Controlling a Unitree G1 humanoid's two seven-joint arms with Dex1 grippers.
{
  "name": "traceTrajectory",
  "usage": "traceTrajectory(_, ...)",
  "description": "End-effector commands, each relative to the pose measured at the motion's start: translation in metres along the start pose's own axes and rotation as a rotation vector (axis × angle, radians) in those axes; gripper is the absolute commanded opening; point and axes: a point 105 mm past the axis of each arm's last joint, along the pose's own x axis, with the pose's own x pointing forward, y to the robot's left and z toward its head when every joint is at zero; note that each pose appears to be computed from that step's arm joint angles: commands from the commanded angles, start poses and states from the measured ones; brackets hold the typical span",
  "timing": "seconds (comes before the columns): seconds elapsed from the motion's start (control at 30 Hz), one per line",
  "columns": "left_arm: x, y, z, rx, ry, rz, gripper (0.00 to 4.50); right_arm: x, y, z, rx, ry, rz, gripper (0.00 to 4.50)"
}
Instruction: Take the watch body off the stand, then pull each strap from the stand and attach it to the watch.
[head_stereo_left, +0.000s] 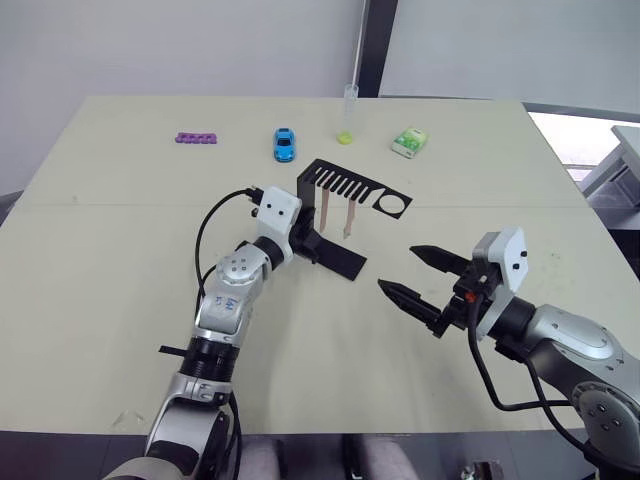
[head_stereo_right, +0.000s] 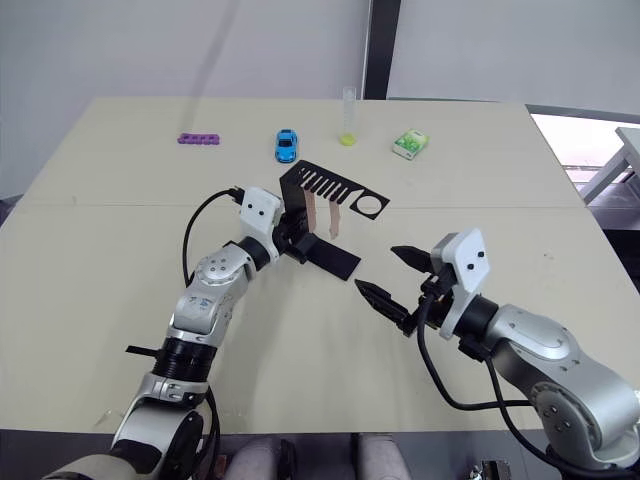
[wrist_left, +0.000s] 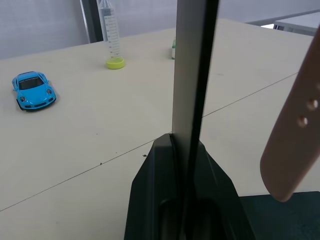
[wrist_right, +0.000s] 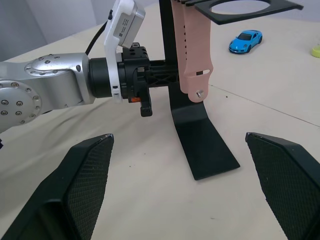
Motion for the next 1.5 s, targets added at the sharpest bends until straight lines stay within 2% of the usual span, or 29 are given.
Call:
traceTrajectory(0.03, 0.002, -0.001, 0.027, 0.026, -0.093, 0.045, 0.08, 0.006, -0.001, 0.013, -0.046, -0.054, -0.064, 4.50)
traceTrajectory(0.57, 0.011, -0.009, 0.028, 0.050, -0.064, 0.129, 0.08, 0.050, -0.019, 0.022, 0.000, -0.104, -0.328, 4.50)
traceTrajectory(0.73, 0.011, -0.013, 0.027, 0.042, -0.057, 0.125, 0.08, 0.063, -0.015, 0.020, 0.011, -0.101, -0.348, 4.50)
traceTrajectory(1.03, 0.010, -0.012, 0.024, 0.043, -0.040, 0.132, 0.08, 0.086, -0.026, 0.021, 0.009, -0.096, -0.432, 4.50)
traceTrajectory(1.13, 0.010, -0.012, 0.025, 0.044, -0.039, 0.134, 0.00, 0.092, -0.028, 0.019, 0.008, -0.086, -0.443, 3.63)
traceTrajectory(1.37, 0.009, -0.010, 0.023, 0.044, -0.033, 0.140, 0.00, 0.096, -0.020, 0.027, -0.072, -0.107, -0.406, 0.09)
traceTrajectory(1.5, 0.008, -0.009, 0.022, 0.042, -0.028, 0.144, 0.00, 0.095, -0.014, 0.034, -0.118, -0.136, -0.386, 0.04)
